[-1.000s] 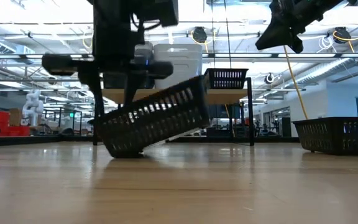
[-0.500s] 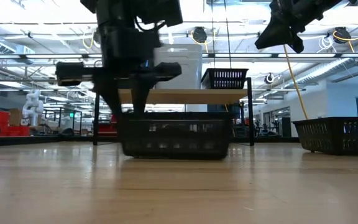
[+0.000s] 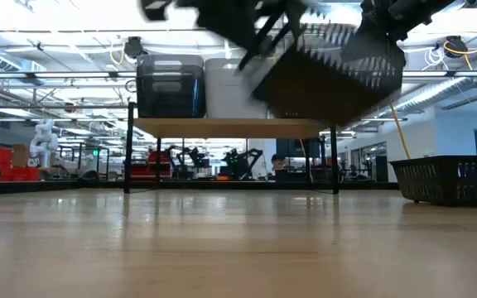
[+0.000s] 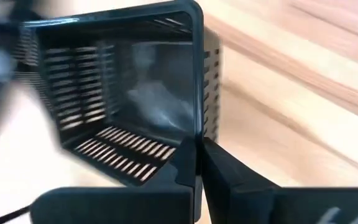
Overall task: Stack baskets on shelf by color
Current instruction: Stack the left black bin on the other black bin on the shelf
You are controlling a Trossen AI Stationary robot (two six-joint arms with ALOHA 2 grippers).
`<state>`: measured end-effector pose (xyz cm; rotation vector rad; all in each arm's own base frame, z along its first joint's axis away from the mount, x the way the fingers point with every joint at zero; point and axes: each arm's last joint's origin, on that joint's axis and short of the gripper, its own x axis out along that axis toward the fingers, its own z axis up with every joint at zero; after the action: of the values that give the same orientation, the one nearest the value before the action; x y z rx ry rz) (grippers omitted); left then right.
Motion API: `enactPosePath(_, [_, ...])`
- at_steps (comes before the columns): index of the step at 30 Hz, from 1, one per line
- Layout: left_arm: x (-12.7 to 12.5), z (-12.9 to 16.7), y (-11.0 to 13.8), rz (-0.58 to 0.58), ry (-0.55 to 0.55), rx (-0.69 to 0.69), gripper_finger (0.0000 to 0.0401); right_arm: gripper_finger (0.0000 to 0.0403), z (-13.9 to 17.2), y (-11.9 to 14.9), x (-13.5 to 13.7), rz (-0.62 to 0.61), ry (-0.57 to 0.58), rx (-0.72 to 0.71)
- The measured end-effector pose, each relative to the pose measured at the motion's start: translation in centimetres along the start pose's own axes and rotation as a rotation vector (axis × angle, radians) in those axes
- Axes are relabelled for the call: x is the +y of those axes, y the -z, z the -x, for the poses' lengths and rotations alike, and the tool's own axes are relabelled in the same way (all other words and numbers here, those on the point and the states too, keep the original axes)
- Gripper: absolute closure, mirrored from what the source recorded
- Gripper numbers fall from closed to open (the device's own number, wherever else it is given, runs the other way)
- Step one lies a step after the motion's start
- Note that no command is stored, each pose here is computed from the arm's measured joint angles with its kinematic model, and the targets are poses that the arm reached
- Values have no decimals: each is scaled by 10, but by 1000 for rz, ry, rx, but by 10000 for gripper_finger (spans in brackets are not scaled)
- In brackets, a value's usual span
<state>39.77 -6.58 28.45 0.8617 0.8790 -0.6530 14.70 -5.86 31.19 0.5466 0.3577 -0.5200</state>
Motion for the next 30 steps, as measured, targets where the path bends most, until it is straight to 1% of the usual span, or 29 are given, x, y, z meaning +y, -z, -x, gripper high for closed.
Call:
enactPosePath(3, [30,32,-3,45,-120,-58,391,355,2,1,1,-6,-7,0])
enactPosePath(6, [58,65,-1,140,-248,-127,395,355,4,1,0,-26,3,-6])
enactPosePath(8, [76,84,6,259,-343,-176,394,355,6,1,-1,-42,32,-19])
enactPosePath(11, [100,106,21,482,-517,-214,394,355,9,0,-2,-55,65,-52])
enactPosePath(12, [107,111,26,552,-555,-238,395,356,11,0,-3,-59,73,-61])
enactPosePath(14, [118,120,33,647,-625,-311,397,356,14,-1,-2,-74,70,-85])
enactPosePath(16, [124,125,39,700,-662,-353,397,356,16,-1,-3,-85,83,-100])
enactPosePath(19, [133,122,45,705,-713,-359,397,356,20,-2,-4,-97,103,-126])
enactPosePath(21, [135,116,47,680,-719,-328,400,356,24,-1,-5,-100,116,-143])
enactPosePath(23, [134,111,48,625,-703,-281,401,356,30,-1,-7,-101,138,-179])
enactPosePath(28, [127,100,43,460,-637,-200,400,356,58,-3,-13,-136,245,-368])
enactPosePath(30, [124,98,44,429,-616,-160,400,355,69,-3,-16,-143,268,-425])
